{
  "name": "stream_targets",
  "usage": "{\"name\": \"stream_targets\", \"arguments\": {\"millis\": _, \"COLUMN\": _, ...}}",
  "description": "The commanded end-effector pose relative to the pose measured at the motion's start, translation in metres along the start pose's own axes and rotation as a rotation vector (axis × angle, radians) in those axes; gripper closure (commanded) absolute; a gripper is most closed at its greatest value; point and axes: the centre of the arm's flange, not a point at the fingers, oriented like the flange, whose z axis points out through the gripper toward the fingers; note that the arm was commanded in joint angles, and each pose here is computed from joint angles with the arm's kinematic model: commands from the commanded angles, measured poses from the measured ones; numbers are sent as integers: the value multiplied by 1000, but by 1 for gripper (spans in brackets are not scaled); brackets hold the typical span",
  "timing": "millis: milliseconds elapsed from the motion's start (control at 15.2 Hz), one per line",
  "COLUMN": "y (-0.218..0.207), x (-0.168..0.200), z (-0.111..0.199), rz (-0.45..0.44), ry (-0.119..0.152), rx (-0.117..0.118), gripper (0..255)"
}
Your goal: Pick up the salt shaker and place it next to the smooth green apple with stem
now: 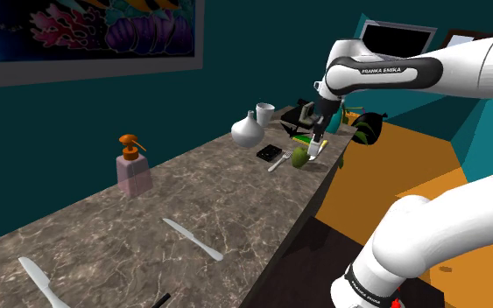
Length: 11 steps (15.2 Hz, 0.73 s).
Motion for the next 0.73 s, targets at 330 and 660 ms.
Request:
{"name": "stream_targets", "arguments": {"millis": 330, "y": -4, "x": 2, "z": 37, "rz": 0, "ry": 1, "rx": 0, "gripper": 255}}
{"name": "stream_targets", "arguments": {"millis": 660, "y": -7, "x": 2, "z": 63, "rz": 0, "ry": 1, "rx": 0, "gripper": 255}}
